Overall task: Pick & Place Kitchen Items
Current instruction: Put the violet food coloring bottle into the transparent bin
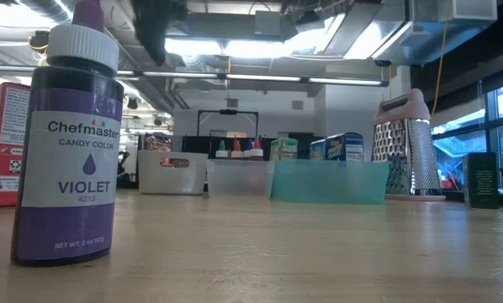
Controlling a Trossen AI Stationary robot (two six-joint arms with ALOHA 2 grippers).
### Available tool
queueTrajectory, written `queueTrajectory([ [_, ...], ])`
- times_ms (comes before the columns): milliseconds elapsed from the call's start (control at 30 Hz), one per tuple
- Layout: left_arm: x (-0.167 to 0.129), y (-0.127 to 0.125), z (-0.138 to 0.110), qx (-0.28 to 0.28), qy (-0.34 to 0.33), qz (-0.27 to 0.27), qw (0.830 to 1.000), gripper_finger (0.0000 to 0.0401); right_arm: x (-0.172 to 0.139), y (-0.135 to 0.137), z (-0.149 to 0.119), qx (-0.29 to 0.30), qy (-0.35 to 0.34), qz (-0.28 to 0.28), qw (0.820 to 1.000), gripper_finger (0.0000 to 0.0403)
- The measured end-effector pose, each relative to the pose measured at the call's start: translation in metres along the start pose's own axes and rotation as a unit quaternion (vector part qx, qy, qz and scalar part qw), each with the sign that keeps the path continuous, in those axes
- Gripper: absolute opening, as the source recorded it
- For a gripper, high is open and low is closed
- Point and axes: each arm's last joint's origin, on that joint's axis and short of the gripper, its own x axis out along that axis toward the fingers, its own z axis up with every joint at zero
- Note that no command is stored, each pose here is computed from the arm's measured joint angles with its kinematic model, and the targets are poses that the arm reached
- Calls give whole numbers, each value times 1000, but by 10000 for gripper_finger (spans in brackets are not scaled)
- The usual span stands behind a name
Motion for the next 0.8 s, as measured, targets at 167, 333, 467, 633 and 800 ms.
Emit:
queueTrajectory([
  [167,-43,-36,-18,33,-101,-26,994,224,2,2,1,3,0,9,1000,261],
  [333,-58,-58,-38,56,-169,-54,983,224,1,7,4,18,2,75,997,261],
  [467,-55,-67,-52,61,-204,-67,975,224,0,12,9,22,-7,142,990,262],
  [633,-39,-77,-65,69,-230,-76,968,224,-2,16,13,6,-20,202,979,262],
  [800,-29,-85,-75,80,-247,-87,962,224,8,19,16,0,-17,193,981,262],
])
